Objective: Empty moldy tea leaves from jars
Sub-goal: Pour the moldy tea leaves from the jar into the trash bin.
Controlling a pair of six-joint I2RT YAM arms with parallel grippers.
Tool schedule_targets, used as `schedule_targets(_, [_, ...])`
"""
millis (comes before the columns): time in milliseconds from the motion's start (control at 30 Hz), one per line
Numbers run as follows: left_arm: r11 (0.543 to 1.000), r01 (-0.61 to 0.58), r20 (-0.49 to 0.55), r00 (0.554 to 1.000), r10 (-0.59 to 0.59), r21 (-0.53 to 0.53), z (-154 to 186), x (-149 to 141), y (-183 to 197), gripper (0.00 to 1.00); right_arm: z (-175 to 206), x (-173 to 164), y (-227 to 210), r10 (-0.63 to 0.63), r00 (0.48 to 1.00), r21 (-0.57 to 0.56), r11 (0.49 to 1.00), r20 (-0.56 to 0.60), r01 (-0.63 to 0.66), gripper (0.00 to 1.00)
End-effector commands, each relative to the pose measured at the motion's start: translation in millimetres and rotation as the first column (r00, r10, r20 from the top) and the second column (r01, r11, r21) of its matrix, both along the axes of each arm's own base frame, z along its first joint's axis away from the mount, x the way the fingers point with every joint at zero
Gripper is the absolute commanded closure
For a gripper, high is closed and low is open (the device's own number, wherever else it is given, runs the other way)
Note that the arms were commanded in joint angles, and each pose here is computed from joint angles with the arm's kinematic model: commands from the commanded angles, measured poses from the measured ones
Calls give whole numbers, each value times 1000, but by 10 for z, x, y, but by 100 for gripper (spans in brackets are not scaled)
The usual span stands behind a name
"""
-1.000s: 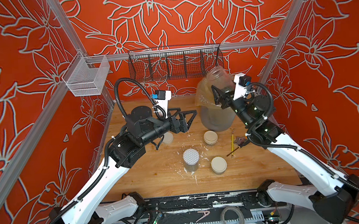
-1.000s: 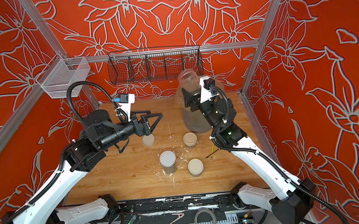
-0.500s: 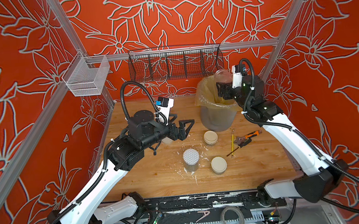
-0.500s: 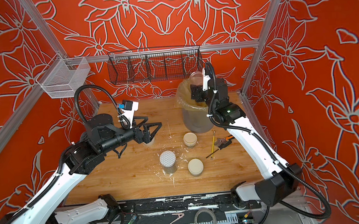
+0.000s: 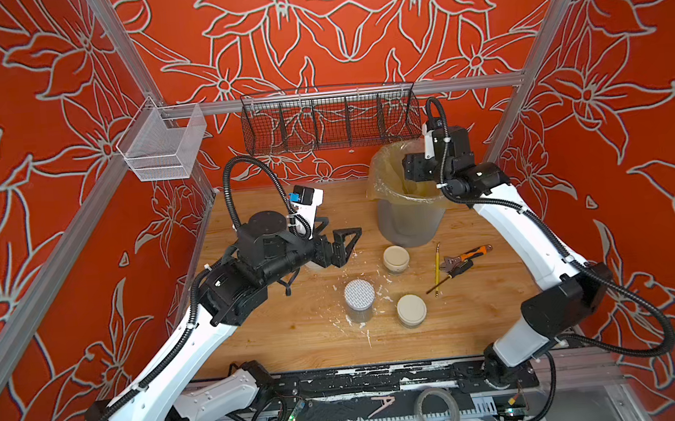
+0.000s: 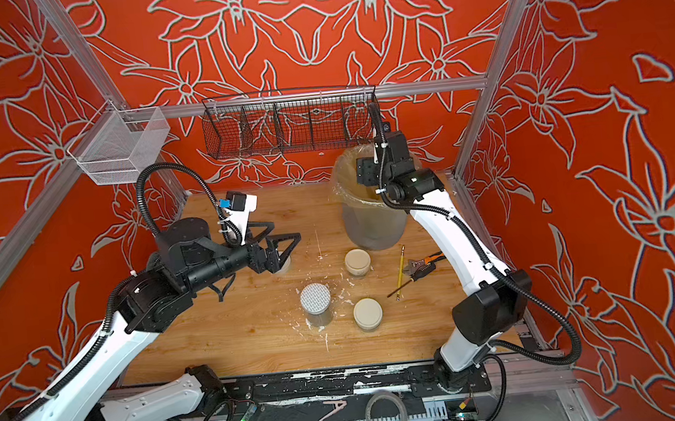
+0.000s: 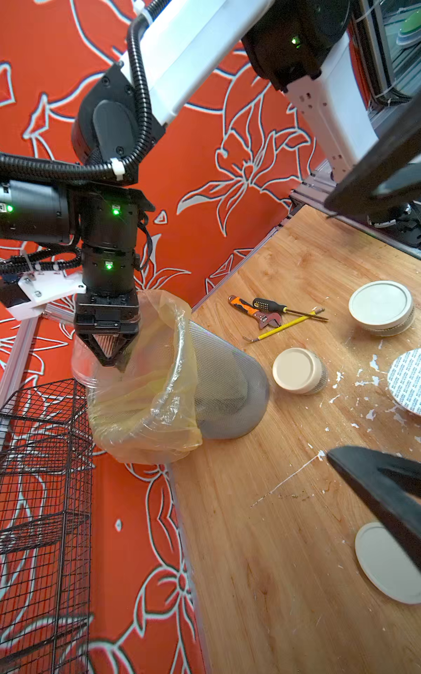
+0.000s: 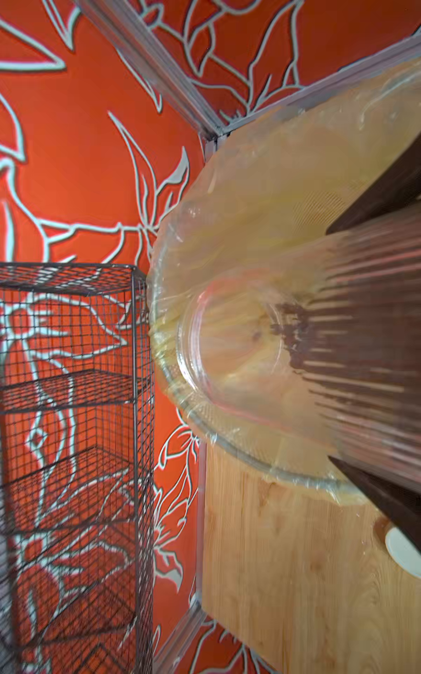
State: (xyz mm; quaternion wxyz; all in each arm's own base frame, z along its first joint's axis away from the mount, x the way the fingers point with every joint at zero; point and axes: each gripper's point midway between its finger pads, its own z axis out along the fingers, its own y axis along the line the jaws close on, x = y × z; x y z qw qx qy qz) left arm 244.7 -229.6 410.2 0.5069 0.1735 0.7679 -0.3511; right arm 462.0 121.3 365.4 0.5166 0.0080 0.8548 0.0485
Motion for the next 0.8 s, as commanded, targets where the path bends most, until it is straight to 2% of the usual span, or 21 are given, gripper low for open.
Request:
schedule_targets(0, [1000, -13, 10, 1000, 13, 13, -19, 0, 28, 3, 286, 15, -105, -48, 997, 16, 999, 57, 47, 88])
schedule_targets(233, [999, -20, -2, 1000, 20, 26, -79, 29, 22, 3, 141, 50, -81, -40, 999, 0, 999, -27, 40, 85])
schedule_targets(367, [1000, -19, -12, 1000, 20, 24, -127, 48, 0, 3, 56, 66, -63, -38, 993, -21, 999, -111, 36, 88])
schedule_targets(600, [999, -18, -23, 1000, 19, 27, -164, 77, -27, 3, 13, 83, -46, -40, 993, -4, 999, -113, 40, 90])
schedule_targets(767, [999, -19, -28, 999, 20, 27, -177, 82, -33, 3, -74, 102, -182, -145, 972, -38, 989, -187, 140, 88])
